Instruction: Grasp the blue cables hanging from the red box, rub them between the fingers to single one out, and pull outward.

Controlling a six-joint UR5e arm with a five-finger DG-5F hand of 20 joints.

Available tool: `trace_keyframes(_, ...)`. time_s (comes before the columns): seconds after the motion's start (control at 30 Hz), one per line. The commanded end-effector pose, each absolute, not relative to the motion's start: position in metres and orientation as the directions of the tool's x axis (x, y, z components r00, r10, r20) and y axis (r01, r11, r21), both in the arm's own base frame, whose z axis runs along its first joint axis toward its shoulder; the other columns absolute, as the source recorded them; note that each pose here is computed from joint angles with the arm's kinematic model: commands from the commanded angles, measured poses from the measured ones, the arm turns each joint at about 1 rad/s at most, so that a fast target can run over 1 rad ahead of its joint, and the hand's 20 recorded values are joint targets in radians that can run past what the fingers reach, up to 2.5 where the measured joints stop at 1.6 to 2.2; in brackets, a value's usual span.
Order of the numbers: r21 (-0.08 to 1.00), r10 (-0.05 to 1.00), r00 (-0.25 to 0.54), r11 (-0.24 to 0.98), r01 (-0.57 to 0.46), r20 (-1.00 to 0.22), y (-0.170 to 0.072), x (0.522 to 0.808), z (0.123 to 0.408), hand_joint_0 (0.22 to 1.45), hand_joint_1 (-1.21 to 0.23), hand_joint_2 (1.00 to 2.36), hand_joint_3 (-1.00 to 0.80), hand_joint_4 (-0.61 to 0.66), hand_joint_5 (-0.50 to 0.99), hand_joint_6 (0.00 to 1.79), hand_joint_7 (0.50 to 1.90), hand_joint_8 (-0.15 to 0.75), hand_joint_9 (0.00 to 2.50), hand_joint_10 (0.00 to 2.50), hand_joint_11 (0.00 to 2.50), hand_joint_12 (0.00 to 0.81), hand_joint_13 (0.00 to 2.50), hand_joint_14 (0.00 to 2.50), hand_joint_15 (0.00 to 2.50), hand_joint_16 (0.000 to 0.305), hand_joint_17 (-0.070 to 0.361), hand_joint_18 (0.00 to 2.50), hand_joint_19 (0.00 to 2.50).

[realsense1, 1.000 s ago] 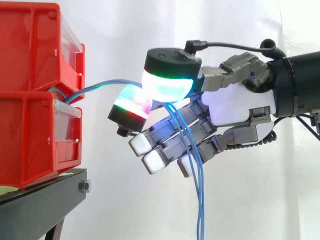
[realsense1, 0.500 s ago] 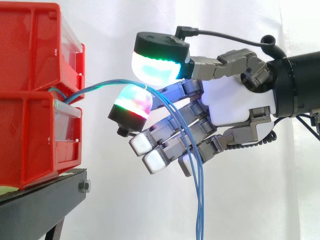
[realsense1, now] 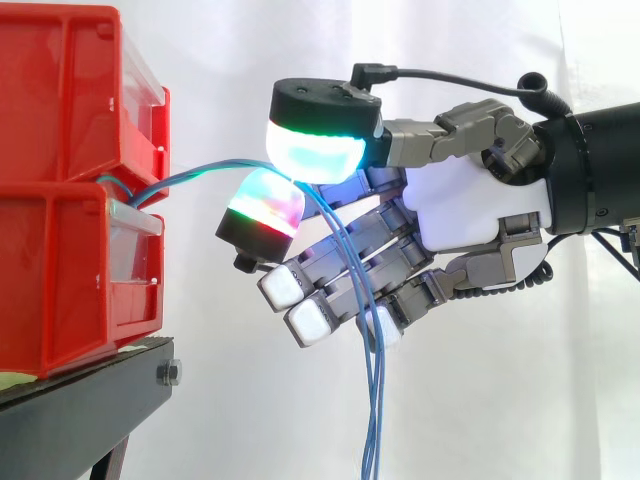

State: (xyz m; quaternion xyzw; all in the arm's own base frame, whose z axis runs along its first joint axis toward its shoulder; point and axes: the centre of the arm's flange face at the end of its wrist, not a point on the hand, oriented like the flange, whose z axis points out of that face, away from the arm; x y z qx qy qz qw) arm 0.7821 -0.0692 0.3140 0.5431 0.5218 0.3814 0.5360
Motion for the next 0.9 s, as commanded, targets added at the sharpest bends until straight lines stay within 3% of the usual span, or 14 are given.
trace_keyframes(0.0, 0.98, 0.976, 0.165, 0.119, 0.158, -0.145, -0.0692, 0.7821, 0.3141, 0.67, -0.83, 1.01, -0.3, 0.08, -0.2, 0.86, 1.02, 0.34, 0.78, 0.01, 0.65, 0.413, 0.89, 0.02, 0.58, 0.057, 0.128, 1.0, 0.68)
trace_keyframes(0.4, 0.98, 0.975, 0.168, 0.117, 0.159, -0.144, -0.0716, 0.7817, 0.3139, 0.73, -0.86, 1.01, -0.4, 0.05, -0.2, 0.84, 0.93, 0.325, 0.75, 0.01, 0.63, 0.412, 0.87, 0.02, 0.56, 0.056, 0.126, 0.98, 0.65)
trace_keyframes(0.63, 0.98, 0.975, 0.168, 0.117, 0.158, -0.144, -0.0716, 0.7818, 0.3141, 0.78, -0.91, 1.0, -0.48, 0.07, -0.2, 0.83, 0.94, 0.312, 0.73, 0.01, 0.63, 0.404, 0.85, 0.02, 0.55, 0.055, 0.124, 0.97, 0.61)
trace_keyframes(0.87, 0.981, 0.975, 0.168, 0.117, 0.156, -0.143, -0.0716, 0.7821, 0.3148, 0.68, -0.92, 1.0, -0.5, 0.09, -0.2, 0.83, 0.96, 0.313, 0.73, 0.01, 0.63, 0.402, 0.85, 0.02, 0.56, 0.055, 0.125, 0.97, 0.62)
